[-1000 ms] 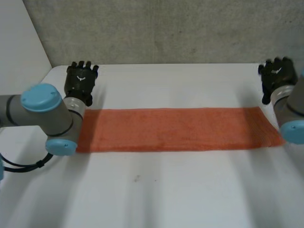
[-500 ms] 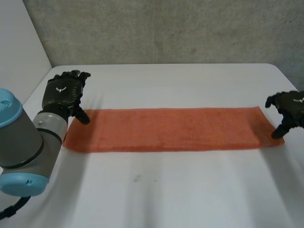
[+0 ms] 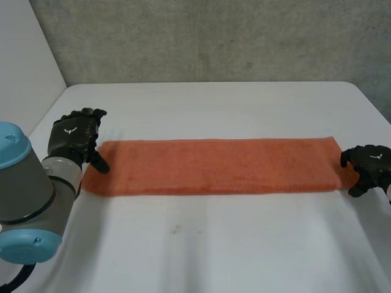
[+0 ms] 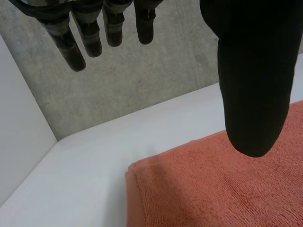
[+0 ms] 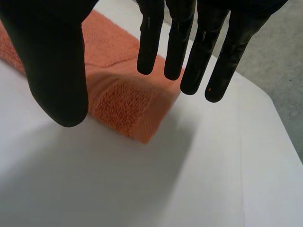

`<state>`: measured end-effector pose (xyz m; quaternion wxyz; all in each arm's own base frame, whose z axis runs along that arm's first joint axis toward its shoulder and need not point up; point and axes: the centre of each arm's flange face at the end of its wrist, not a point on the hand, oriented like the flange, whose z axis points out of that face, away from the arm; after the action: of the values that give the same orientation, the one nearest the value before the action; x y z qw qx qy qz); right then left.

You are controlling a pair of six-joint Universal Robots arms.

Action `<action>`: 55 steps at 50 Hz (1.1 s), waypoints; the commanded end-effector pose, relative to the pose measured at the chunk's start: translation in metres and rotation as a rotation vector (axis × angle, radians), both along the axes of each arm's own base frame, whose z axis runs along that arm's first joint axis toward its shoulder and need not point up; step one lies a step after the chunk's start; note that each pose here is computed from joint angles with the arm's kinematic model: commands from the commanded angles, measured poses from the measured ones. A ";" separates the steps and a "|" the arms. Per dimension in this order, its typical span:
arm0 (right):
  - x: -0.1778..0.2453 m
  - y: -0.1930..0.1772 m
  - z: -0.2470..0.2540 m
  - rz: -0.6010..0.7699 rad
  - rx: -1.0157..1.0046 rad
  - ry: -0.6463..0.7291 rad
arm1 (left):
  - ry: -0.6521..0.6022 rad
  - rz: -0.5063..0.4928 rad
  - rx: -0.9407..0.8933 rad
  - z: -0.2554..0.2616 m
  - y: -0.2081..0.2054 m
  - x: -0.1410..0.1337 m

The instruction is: Fold the laundry

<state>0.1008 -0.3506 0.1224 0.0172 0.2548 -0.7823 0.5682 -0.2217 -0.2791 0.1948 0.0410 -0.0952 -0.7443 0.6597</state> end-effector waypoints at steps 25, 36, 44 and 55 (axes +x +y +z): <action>-0.005 -0.016 -0.008 0.000 -0.011 0.033 | -0.004 -0.016 0.016 -0.005 0.004 -0.003; -0.052 -0.038 0.005 -0.183 -0.067 0.109 | -0.006 -0.018 0.020 -0.007 0.006 -0.003; -0.104 -0.052 0.024 -0.366 -0.118 0.231 | -0.006 -0.014 0.017 -0.005 0.005 -0.002; 0.006 -0.047 0.075 -0.109 -0.298 0.202 | -0.003 -0.010 0.011 -0.003 0.005 -0.001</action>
<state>0.0116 -0.4062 0.1609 0.2233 0.1834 -0.7569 0.5861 -0.2232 -0.2742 0.1907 0.0441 -0.1004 -0.7482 0.6544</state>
